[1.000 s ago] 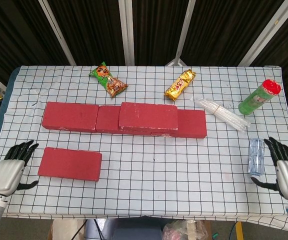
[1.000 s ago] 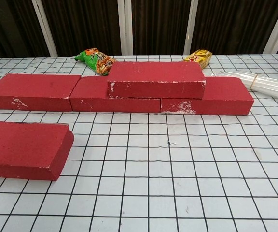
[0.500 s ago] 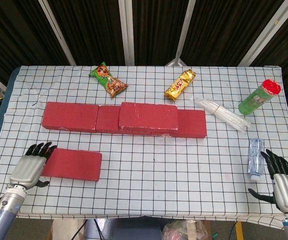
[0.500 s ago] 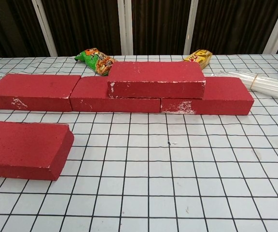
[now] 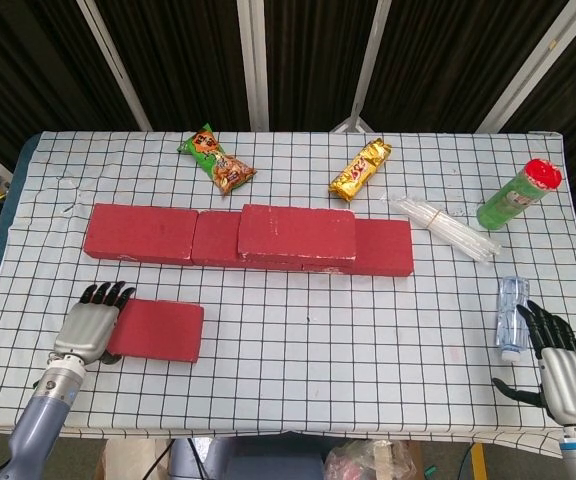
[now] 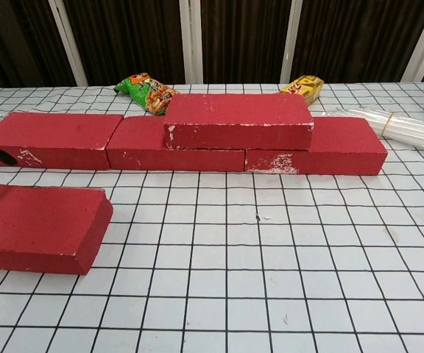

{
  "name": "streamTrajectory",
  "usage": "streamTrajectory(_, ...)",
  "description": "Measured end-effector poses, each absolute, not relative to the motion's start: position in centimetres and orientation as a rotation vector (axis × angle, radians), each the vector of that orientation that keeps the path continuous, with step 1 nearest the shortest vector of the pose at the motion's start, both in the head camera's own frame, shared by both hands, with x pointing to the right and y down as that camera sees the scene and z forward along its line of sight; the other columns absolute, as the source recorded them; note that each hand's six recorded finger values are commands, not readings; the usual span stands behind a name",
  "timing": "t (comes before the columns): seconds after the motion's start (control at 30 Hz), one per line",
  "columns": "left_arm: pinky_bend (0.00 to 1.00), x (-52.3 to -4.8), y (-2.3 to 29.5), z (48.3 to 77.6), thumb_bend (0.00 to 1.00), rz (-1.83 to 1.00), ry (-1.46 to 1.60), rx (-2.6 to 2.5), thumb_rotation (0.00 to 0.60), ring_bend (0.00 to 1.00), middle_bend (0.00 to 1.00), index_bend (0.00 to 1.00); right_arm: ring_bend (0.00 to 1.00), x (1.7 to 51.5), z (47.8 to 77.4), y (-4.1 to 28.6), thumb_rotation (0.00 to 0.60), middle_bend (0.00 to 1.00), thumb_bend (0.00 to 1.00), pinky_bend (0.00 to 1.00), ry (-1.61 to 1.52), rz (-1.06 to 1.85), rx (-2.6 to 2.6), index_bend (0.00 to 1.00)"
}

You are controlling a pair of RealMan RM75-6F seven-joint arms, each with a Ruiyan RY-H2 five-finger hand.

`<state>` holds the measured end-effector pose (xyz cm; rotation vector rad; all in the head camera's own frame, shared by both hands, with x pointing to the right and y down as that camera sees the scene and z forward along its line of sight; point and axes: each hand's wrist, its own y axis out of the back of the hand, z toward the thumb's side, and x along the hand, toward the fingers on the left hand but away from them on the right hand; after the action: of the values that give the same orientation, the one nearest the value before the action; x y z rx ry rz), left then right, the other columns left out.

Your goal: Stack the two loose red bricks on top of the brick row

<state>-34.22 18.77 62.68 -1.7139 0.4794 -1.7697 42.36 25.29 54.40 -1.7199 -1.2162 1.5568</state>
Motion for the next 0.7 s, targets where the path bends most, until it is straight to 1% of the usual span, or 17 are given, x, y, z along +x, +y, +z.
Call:
streamTrajectory(0.4, 0.0, -33.9, 18.6, 64.6, 0.0, -1.812, 0.425, -1.707, 0.6, 0.0, 0.0, 0.0, 0.0, 42.4, 54.7, 25.4, 0.6, 0.0, 0.13, 0.0, -1.217, 1.593, -1.709, 0.0)
streamTrajectory(0.57, 0.0, -33.7, 18.5, 65.2, 0.0, -1.805, 0.406, -1.719, 0.6, 0.0, 0.06, 0.0, 0.0, 42.4, 54.7, 25.4, 0.6, 0.0, 0.13, 0.0, -1.22, 1.595, -1.708, 0.0)
streamTrajectory(0.7, 0.0, -33.4, 18.4, 65.5, 0.0, -1.79, 0.395, -1.72, 0.6, 0.0, 0.12, 0.05, 0.0, 42.5, 54.9, 25.4, 0.6, 0.0, 0.13, 0.0, -1.22, 1.601, -1.709, 0.0)
